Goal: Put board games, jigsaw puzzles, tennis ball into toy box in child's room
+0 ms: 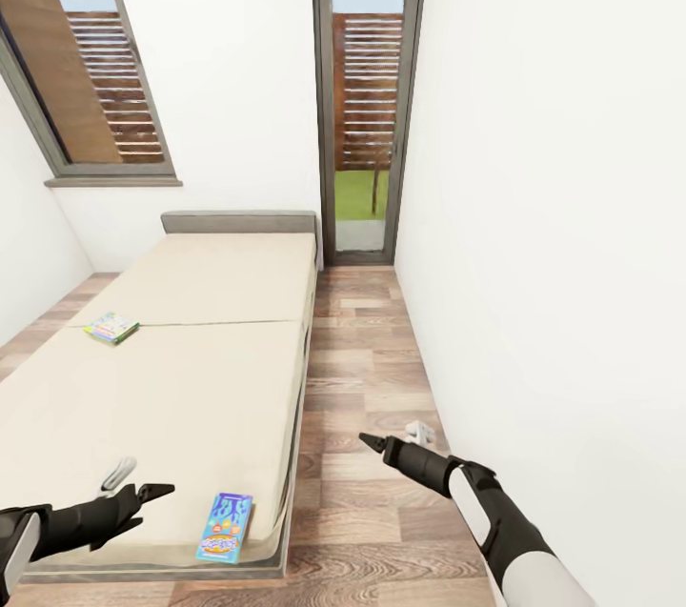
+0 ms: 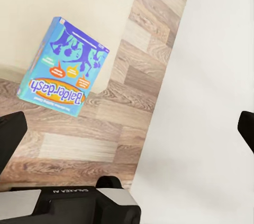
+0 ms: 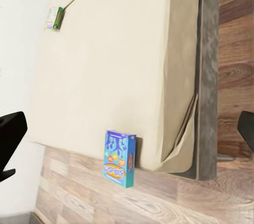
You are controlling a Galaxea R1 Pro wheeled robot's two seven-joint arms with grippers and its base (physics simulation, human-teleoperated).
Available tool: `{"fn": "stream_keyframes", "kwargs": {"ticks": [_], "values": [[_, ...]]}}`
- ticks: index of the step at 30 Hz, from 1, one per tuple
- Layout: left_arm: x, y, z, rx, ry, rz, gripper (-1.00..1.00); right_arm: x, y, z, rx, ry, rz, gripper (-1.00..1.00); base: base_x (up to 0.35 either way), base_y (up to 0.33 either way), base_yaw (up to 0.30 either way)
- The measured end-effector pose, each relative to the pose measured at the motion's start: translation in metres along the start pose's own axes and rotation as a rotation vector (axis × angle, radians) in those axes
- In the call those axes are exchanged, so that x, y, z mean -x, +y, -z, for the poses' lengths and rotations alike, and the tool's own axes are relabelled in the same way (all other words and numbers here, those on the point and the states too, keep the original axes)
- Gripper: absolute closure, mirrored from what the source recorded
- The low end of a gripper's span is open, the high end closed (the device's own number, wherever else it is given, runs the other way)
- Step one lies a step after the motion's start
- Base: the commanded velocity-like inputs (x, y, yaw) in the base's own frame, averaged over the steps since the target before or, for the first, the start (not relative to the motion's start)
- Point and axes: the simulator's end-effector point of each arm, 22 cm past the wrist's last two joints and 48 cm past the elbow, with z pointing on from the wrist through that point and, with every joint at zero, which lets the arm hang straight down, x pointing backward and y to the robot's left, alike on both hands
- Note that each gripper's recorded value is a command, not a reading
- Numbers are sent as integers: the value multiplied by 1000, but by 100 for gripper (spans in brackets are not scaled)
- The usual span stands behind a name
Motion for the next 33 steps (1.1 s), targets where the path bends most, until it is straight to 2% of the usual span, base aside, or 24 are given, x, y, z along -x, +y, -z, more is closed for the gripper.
{"fn": "stream_keyframes", "kwargs": {"ticks": [6,13,25,33], "values": [[6,-1,-6,-9,-8,-4,-100,7,-6,0,14,-25,-43,-100,0,0,0],[6,4,-13,-4,-9,-4,-100,2,-10,-5,25,-8,-75,-100,0,0,0],[-12,19,-36,-2,21,23,-100,11,-11,-11,45,-26,-50,-100,0,0,0],[-14,26,-45,-1,24,24,-100,6,-11,-16,76,-12,-55,-100,0,0,0]]}}
